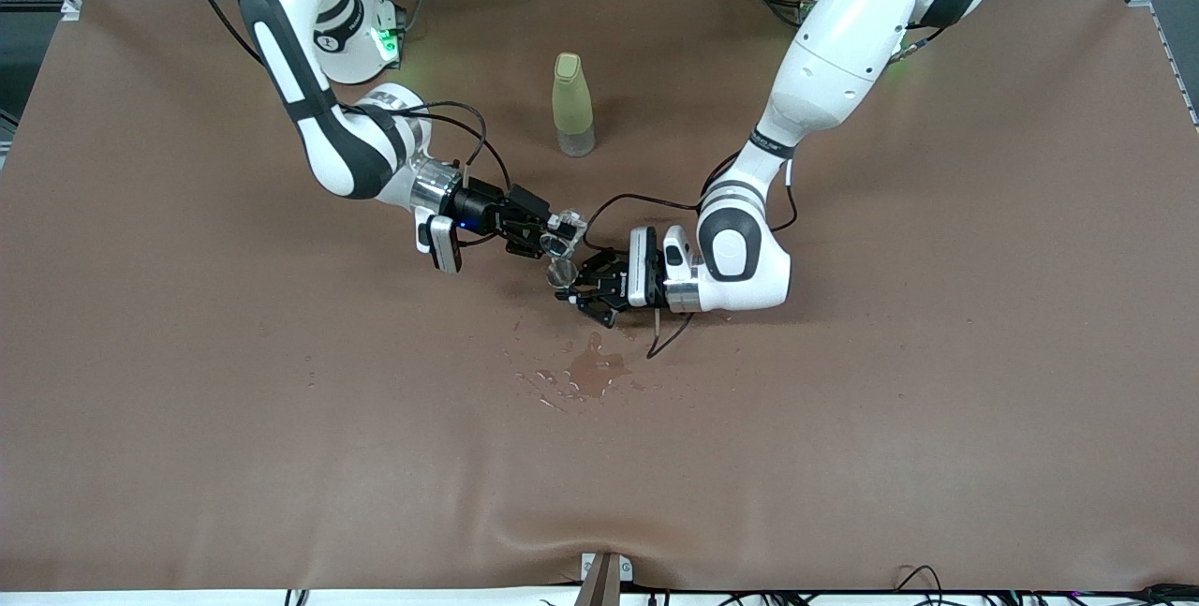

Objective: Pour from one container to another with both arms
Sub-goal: 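Pour liquid from the beaker into the jigger with the right gripper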

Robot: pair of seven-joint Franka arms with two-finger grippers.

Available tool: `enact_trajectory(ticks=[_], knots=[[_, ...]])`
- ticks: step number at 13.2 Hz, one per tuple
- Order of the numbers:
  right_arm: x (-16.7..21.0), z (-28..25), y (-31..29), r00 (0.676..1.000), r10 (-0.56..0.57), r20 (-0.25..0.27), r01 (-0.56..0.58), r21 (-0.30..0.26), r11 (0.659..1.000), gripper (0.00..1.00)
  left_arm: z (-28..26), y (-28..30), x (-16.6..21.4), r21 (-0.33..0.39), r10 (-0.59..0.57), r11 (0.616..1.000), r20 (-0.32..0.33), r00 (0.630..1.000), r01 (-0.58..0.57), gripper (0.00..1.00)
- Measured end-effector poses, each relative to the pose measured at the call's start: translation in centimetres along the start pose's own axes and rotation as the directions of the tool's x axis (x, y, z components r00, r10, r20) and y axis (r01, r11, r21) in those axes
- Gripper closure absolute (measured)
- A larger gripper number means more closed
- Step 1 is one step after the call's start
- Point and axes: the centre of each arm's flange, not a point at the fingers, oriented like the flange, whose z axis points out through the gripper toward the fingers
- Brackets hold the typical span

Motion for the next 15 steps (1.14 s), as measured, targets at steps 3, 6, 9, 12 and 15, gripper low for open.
enact_trajectory(ticks=[3,6,9,12,15], knots=[[0.02,-0.01,0.01,1.0,0.028,0.0,-0.028,0.0,1.0,0.5,0.01,0.02,-0.07,0.0,-0.001,1.0,0.0,1.0,0.001,0.79],[0.06,-0.04,0.02,0.998,0.066,-0.001,-0.066,0.0,0.998,0.5,0.03,0.06,-0.22,-0.001,-0.003,1.0,0.001,1.0,0.003,0.79],[0.11,-0.08,0.03,0.995,0.097,-0.003,-0.097,-0.001,0.995,0.5,0.06,0.09,-0.36,-0.001,-0.004,1.0,0.002,1.0,0.004,0.79],[0.12,-0.09,0.06,0.993,0.114,-0.003,-0.114,-0.002,0.993,0.5,0.11,0.05,-0.44,-0.001,-0.004,1.0,0.002,1.0,0.004,0.79],[0.12,-0.12,0.16,0.989,0.151,-0.004,-0.151,-0.004,0.989,0.5,0.17,-0.07,-0.47,0.0,-0.003,1.0,0.001,1.0,0.003,0.79]])
